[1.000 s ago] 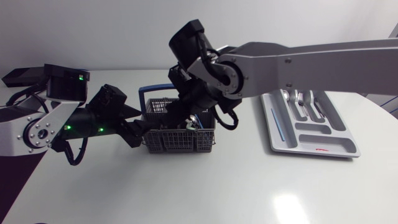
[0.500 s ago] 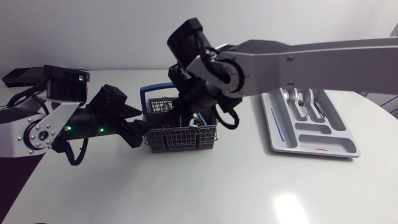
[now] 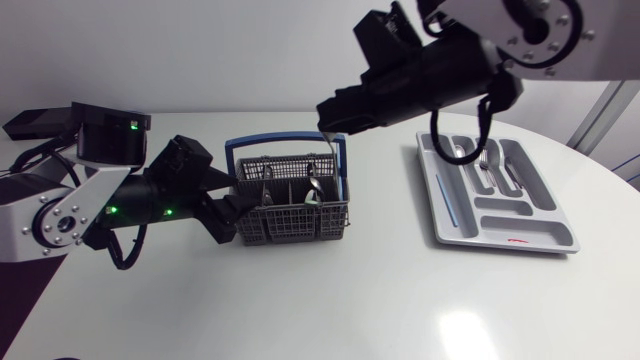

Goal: Unload the cutlery basket into the drawer organizer.

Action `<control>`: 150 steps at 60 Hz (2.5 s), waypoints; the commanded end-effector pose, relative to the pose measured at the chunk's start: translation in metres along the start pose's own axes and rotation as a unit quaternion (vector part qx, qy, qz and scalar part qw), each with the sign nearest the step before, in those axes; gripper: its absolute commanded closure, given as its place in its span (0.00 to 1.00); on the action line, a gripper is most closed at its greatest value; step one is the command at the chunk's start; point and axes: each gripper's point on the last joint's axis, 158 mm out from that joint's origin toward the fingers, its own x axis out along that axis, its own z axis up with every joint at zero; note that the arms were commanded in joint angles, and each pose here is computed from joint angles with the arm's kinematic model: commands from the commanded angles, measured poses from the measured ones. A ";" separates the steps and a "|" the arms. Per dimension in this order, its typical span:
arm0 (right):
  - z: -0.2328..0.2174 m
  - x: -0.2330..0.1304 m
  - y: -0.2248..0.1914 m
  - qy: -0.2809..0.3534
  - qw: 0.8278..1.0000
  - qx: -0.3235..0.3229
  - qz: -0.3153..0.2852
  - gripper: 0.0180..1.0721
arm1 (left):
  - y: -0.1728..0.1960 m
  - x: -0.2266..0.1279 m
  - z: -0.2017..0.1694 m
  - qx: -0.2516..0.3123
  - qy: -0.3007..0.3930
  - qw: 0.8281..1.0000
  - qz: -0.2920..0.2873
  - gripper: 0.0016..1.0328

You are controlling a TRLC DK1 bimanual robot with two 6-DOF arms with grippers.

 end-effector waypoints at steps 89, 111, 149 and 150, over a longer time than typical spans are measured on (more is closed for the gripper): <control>-0.051 -0.101 -0.108 -0.042 0.984 0.154 -0.077 0.95 | -0.129 0.066 0.099 0.095 -0.036 0.990 -0.098 0.28; -0.044 -0.113 -0.016 -0.060 0.984 0.113 0.122 0.95 | -0.167 0.065 0.126 0.050 -0.056 0.978 -0.197 0.27; -0.042 -0.127 0.011 -0.073 0.979 0.101 0.161 0.94 | -0.177 0.051 0.117 0.018 -0.051 0.960 -0.275 0.93; -0.043 -0.127 0.011 -0.073 0.979 0.101 0.161 0.94 | -0.178 0.051 0.117 0.018 -0.051 0.960 -0.275 0.95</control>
